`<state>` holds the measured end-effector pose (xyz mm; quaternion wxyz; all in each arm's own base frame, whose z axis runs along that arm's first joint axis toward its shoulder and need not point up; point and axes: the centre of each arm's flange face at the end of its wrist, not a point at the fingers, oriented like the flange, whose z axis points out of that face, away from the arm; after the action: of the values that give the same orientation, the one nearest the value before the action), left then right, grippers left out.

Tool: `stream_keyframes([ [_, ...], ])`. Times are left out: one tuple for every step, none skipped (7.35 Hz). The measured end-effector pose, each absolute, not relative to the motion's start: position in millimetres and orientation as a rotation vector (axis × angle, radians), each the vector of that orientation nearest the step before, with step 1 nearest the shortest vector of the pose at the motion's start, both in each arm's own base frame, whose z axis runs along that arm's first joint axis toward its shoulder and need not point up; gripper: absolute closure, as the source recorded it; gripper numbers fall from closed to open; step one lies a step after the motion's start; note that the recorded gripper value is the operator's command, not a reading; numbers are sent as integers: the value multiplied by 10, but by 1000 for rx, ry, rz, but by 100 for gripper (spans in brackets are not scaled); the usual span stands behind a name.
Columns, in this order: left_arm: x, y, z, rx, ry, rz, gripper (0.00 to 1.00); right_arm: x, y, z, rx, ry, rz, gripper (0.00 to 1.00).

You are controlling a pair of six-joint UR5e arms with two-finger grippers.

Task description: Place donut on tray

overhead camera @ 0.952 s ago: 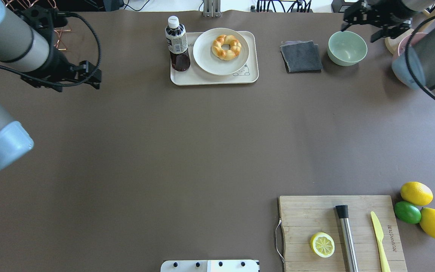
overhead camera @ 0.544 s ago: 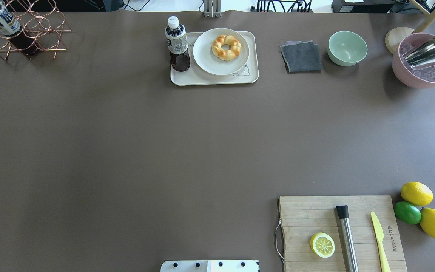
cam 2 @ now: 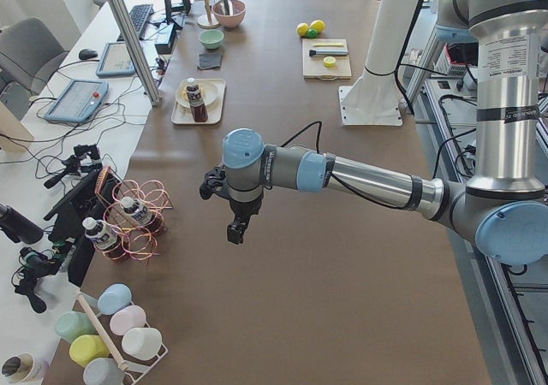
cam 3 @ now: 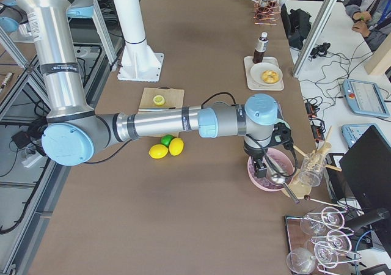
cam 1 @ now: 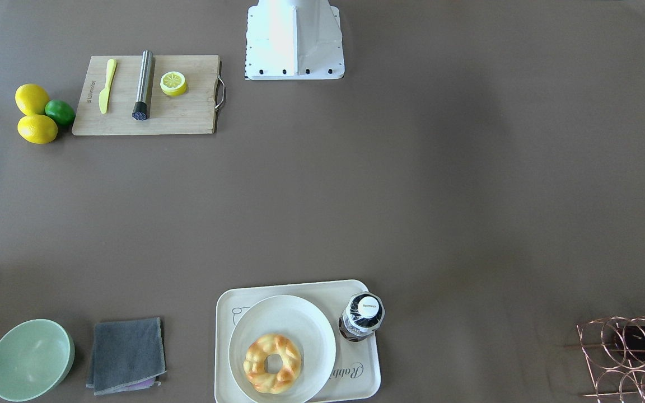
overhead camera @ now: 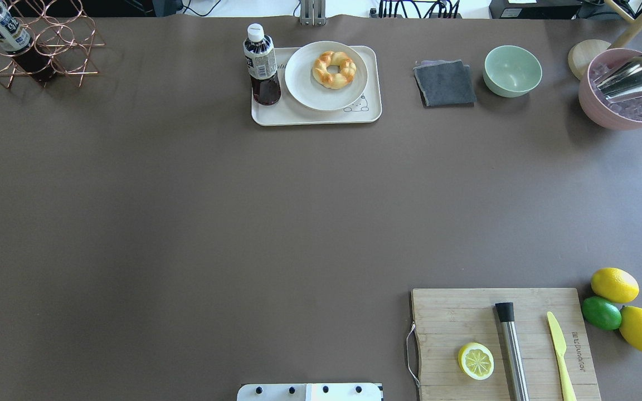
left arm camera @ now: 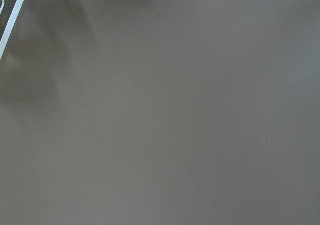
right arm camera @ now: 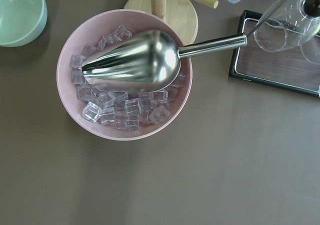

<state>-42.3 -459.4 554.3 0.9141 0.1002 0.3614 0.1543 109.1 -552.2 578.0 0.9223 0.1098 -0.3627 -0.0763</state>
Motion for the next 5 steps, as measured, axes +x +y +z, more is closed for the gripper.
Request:
stream_keyframes([
  [-524,-4579,5557,213,744,306,2,1020,-5505,5818,214,-746,-165,0],
  [-600,-4563,5564,206,761,283,2,937,-5497,5854,203,-747,-176,0],
  [-637,-4538,5565,187,783,259,2,855,-5486,5878,193,-750,-186,0],
  [-652,-4521,5572,166,794,225,2,811,-5475,5871,192,-752,-192,0],
  [-657,-4505,5594,149,799,197,2,791,-5449,5854,195,-753,-197,0],
])
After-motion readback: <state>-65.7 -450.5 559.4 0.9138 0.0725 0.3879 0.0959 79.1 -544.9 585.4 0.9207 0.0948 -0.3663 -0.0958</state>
